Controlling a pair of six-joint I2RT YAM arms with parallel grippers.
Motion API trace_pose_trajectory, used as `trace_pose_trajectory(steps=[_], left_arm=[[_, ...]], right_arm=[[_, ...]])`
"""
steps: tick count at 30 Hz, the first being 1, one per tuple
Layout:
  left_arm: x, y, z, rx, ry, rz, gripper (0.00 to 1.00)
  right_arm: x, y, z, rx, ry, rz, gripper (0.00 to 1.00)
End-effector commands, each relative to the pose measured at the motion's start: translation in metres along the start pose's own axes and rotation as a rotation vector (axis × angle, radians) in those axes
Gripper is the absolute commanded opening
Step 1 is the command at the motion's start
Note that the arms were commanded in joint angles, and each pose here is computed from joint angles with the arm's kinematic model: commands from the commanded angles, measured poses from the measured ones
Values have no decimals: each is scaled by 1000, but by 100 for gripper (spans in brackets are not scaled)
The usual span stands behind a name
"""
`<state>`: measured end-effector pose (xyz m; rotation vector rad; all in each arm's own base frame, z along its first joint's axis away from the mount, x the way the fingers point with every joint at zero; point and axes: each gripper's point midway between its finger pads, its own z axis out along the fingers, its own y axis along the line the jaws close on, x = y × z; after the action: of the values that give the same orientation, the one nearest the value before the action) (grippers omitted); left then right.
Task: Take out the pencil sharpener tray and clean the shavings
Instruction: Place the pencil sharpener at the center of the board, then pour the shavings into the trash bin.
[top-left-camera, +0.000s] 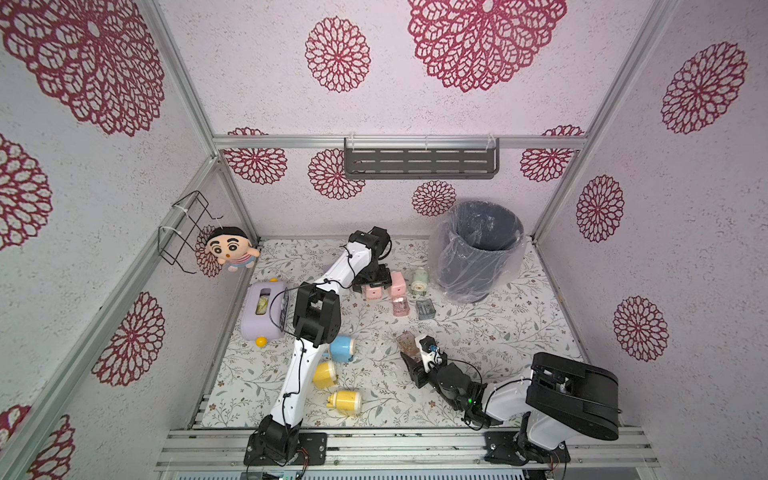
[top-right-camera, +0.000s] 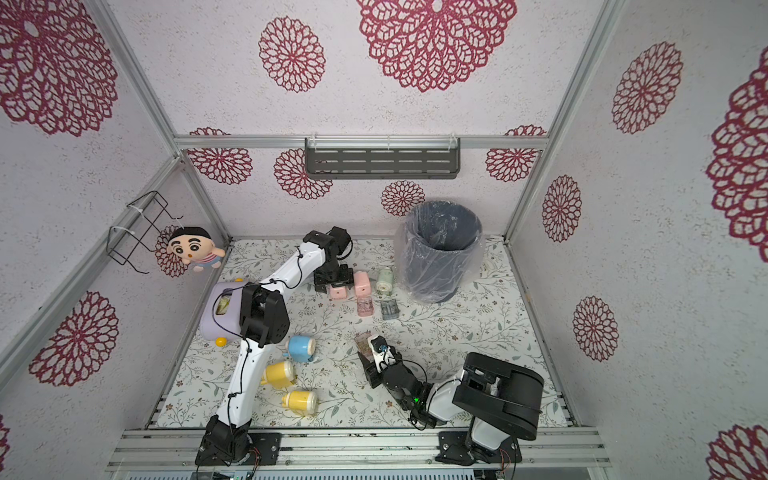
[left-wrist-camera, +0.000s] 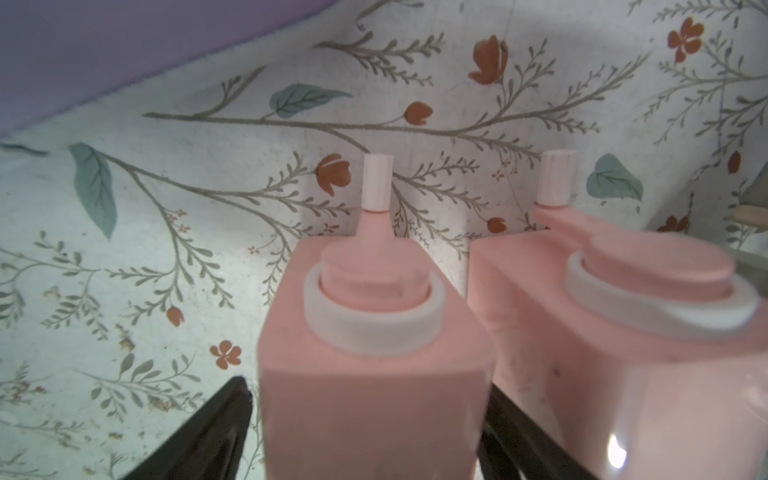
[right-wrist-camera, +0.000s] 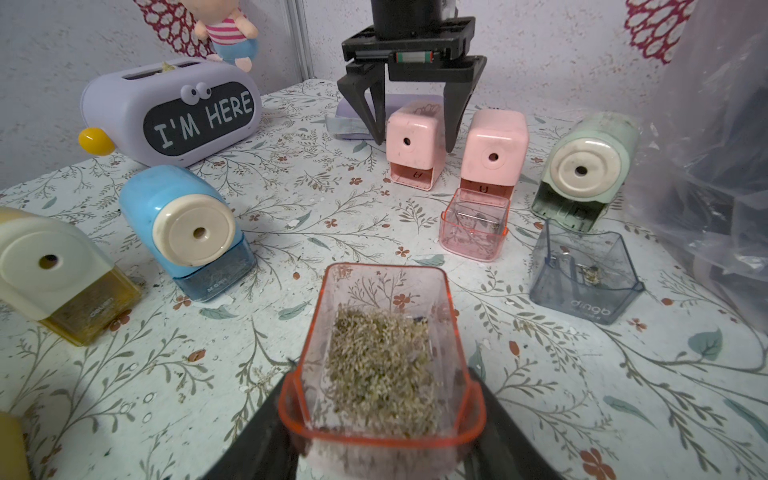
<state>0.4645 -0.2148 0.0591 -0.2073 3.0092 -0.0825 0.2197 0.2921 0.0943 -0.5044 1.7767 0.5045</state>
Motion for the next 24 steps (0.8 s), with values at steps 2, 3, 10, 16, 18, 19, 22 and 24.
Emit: trace_pose_trajectory(steps=[2,3,10,16,18,19,22,24], left_arm=[[-5,-9,-72,106,-135,-13,88],[-3,-7,-82,121,-163,-20,91],[25,3,-156,306,-385,-45,98],[59,-9,-176,497,-517,-22,97],[70,-16,-179,549,-549,4,97],[75,-19,-181,572,-568,19,97],[85,-26,-182,627,-641,56,97],[86,-25,-183,654,-686,65,97]], right_arm=[[-26,-4,-3,20,-55,33,47],[-28,-5,-4,21,-57,33,47],[-45,-12,-17,16,-61,28,47],[-59,-23,-32,11,-62,54,47],[-63,-29,-38,22,-59,59,47],[-65,-33,-43,30,-63,62,47],[-70,-47,-55,55,-82,80,46],[-72,-57,-61,75,-88,87,46]])
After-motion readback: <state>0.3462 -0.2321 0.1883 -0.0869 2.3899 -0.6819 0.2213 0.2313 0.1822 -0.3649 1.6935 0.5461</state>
